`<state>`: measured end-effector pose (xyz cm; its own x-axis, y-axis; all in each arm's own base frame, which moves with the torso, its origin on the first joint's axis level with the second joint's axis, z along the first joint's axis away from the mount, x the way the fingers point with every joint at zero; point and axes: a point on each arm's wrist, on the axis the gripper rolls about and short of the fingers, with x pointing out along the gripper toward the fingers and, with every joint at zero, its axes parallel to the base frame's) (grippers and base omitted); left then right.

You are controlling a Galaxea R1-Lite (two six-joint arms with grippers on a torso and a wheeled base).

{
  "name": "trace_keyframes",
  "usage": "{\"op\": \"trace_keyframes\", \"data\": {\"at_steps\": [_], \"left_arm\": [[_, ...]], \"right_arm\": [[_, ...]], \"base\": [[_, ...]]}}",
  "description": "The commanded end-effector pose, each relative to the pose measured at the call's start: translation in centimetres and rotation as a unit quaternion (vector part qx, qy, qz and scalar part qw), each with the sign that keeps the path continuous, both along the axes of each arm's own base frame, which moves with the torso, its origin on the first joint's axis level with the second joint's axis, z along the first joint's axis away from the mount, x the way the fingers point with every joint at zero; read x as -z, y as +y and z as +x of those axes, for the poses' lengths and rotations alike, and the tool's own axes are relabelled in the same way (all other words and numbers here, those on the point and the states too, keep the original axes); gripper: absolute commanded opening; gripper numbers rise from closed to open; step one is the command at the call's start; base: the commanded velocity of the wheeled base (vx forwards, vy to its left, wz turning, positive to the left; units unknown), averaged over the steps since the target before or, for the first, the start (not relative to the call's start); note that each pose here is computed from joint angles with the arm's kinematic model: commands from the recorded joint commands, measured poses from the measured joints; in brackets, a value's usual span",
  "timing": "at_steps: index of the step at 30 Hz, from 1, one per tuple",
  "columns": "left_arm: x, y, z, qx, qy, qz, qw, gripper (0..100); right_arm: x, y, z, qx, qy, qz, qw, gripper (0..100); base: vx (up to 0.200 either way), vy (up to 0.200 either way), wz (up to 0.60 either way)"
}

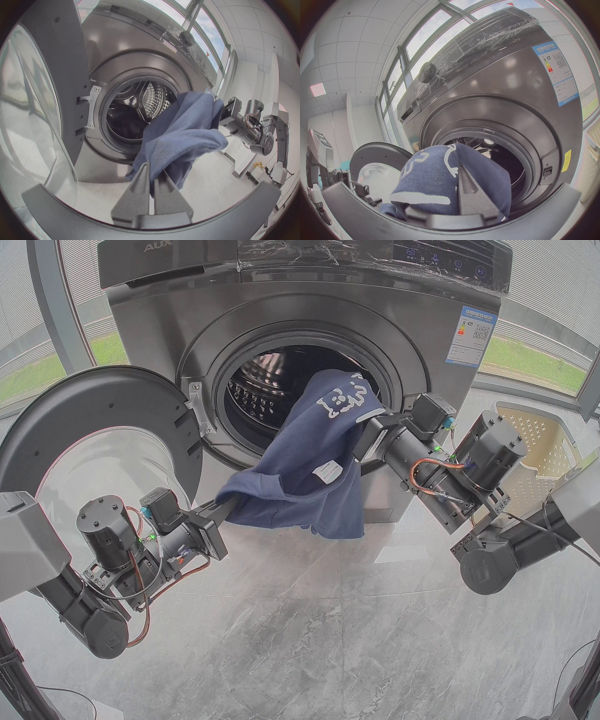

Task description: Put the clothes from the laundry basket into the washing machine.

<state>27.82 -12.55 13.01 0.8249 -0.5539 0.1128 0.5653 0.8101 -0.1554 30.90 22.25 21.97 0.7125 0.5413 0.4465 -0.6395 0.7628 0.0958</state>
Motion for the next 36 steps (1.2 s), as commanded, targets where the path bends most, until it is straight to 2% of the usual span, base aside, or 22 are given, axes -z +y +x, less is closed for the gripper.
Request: {"op": "trace_keyframes", "data": {"at_steps": [1, 2, 3, 7, 9, 10, 13, 15, 16, 17, 18, 22, 23, 24, 26, 27, 28, 30, 36], "left_arm": [[0.8, -0.3, 0.1, 0.005, 0.013, 0.006, 0.9999, 0], [0.8, -0.3, 0.1, 0.005, 0.013, 0.006, 0.9999, 0], [0.9, -0.3, 0.1, 0.006, 0.015, 0.007, 0.9998, 100], [1.8, -0.2, -0.1, 0.006, 0.033, 0.014, 0.9993, 100], [3.0, 0.0, -0.8, 0.007, 0.058, 0.028, 0.9979, 100], [3.0, 0.0, -0.8, 0.007, 0.058, 0.028, 0.9979, 100], [4.6, 0.2, -2.8, 0.041, 0.084, 0.07, 0.9932, 100], [5.6, 0.4, -4.2, 0.067, 0.102, 0.099, 0.9876, 100], [6.0, 0.4, -4.9, 0.079, 0.111, 0.109, 0.9847, 100], [6.1, 0.4, -5.1, 0.081, 0.112, 0.112, 0.984, 100], [6.5, 0.2, -5.9, 0.095, 0.122, 0.12, 0.9807, 100], [6.0, -0.6, -5.8, 0.107, 0.106, 0.116, 0.9818, 100], [4.9, -1.2, -4.9, 0.104, 0.077, 0.103, 0.9862, 100], [4.8, -1.3, -4.8, 0.102, 0.075, 0.102, 0.9867, 100], [2.9, -2.4, -2.9, 0.089, 0.027, 0.072, 0.9931, 100], [2.8, -2.5, -2.7, 0.087, 0.025, 0.07, 0.9934, 100], [1.9, -2.9, -2.0, 0.079, 0.006, 0.057, 0.9953, 100], [1.2, -3.4, -1.3, 0.079, -0.01, 0.045, 0.9958, 100], [-0.3, -4.8, -0.8, 0.094, -0.045, 0.029, 0.9941, 100]], "right_arm": [[-0.7, -0.2, -0.4, -0.001, -0.008, 0.006, 0.9999, 0], [-0.6, -0.2, -0.4, -0.001, -0.006, 0.005, 1.0, 0], [-0.5, -0.2, -0.3, 0.001, -0.004, 0.004, 1.0, 0], [-0.2, 0.0, -0.2, 0.004, -0.001, 0.004, 1.0, 0], [0.2, 0.1, 0.0, 0.004, 0.004, 0.001, 1.0, 0], [0.2, 0.1, 0.0, 0.004, 0.004, 0.001, 1.0, 0], [0.8, 0.4, 0.4, 0.004, 0.01, -0.004, 0.9999, 0], [0.8, 0.4, 0.5, 0.005, 0.012, -0.005, 0.9999, 0], [0.7, 0.4, 0.5, 0.005, 0.014, -0.006, 0.9999, 0], [0.8, 0.4, 0.5, 0.005, 0.015, -0.007, 0.9999, 0], [0.9, 0.5, 0.6, 0.005, 0.017, -0.009, 0.9998, 0], [0.9, 0.5, 0.5, 0.004, 0.019, -0.01, 0.9998, 0], [1.1, 0.5, 0.4, 0.004, 0.021, -0.011, 0.9997, 0], [1.1, 0.5, 0.4, 0.004, 0.021, -0.011, 0.9997, 0], [1.4, 0.4, 0.3, 0.004, 0.025, -0.014, 0.9996, 0], [1.4, 0.4, 0.3, 0.004, 0.025, -0.014, 0.9996, 0], [1.6, 0.4, 0.3, 0.004, 0.027, -0.016, 0.9995, 0], [1.7, 0.5, 0.4, 0.005, 0.03, -0.017, 0.9994, 0], [2.8, 1.2, 0.7, 0.011, 0.041, -0.02, 0.9989, 0]], "base": [[0.0, 0.0, 0.0], [0.0, 0.0, 0.0], [0.0, 0.0, 0.0], [0.0, 0.0, 0.0], [0.0, 0.0, 0.0], [0.0, 0.0, 0.0], [0.0, 0.0, 0.0], [0.0, 0.0, 0.0], [0.0, 0.0, 0.0], [0.0, 0.0, 0.0], [0.0, 0.0, 0.0], [0.0, 0.0, 0.0], [0.0, 0.0, 0.0], [0.0, 0.0, 0.0], [0.0, 0.0, 0.0], [0.0, 0.0, 0.0], [0.0, 0.0, 0.0], [0.0, 0.0, 0.0], [0.0, 0.0, 0.0]]}}
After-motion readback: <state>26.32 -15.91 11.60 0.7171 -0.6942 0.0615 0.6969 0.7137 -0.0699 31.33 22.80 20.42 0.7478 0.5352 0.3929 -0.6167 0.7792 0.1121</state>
